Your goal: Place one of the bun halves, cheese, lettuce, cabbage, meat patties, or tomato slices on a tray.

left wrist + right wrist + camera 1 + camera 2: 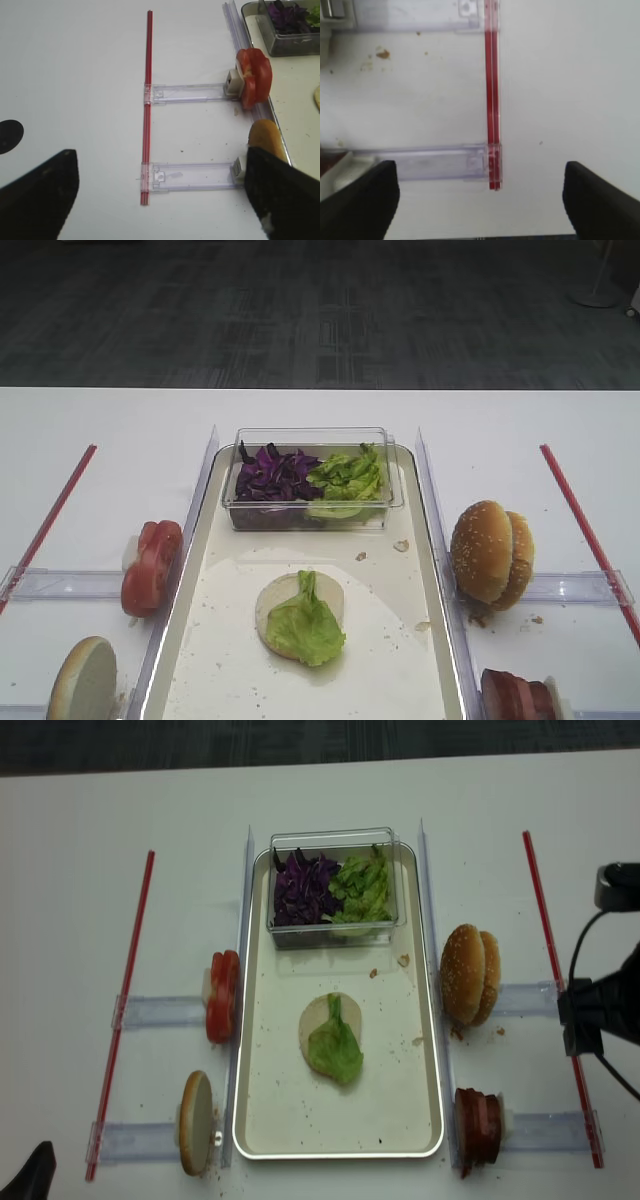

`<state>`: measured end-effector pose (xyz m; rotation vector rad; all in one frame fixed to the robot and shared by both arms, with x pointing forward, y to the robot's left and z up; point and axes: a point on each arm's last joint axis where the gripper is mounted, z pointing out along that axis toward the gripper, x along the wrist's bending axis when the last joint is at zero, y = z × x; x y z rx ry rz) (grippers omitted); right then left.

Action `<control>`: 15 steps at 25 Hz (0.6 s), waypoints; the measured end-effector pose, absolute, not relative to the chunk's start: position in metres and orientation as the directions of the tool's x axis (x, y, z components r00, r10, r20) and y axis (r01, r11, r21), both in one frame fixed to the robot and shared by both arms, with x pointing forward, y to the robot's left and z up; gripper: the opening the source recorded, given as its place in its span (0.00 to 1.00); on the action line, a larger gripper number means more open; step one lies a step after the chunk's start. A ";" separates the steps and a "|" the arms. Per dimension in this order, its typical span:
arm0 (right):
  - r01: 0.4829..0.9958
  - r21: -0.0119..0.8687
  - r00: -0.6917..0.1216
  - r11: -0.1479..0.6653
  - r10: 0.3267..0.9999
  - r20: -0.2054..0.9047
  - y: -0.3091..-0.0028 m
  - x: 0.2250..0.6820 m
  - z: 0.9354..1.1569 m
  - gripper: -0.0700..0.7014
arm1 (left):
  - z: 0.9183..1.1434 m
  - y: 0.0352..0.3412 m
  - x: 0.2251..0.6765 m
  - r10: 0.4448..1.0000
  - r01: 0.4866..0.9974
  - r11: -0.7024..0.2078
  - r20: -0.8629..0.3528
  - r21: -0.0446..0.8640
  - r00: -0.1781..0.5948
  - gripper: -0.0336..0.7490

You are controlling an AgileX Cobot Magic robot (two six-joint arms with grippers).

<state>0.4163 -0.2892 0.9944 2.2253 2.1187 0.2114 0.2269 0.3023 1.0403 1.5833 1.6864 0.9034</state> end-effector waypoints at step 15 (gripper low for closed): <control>0.868 0.493 0.012 -0.061 0.995 0.102 -0.290 0.307 1.030 0.96 | 1.040 0.302 0.227 0.998 0.553 0.035 0.000 0.832 -0.063 0.83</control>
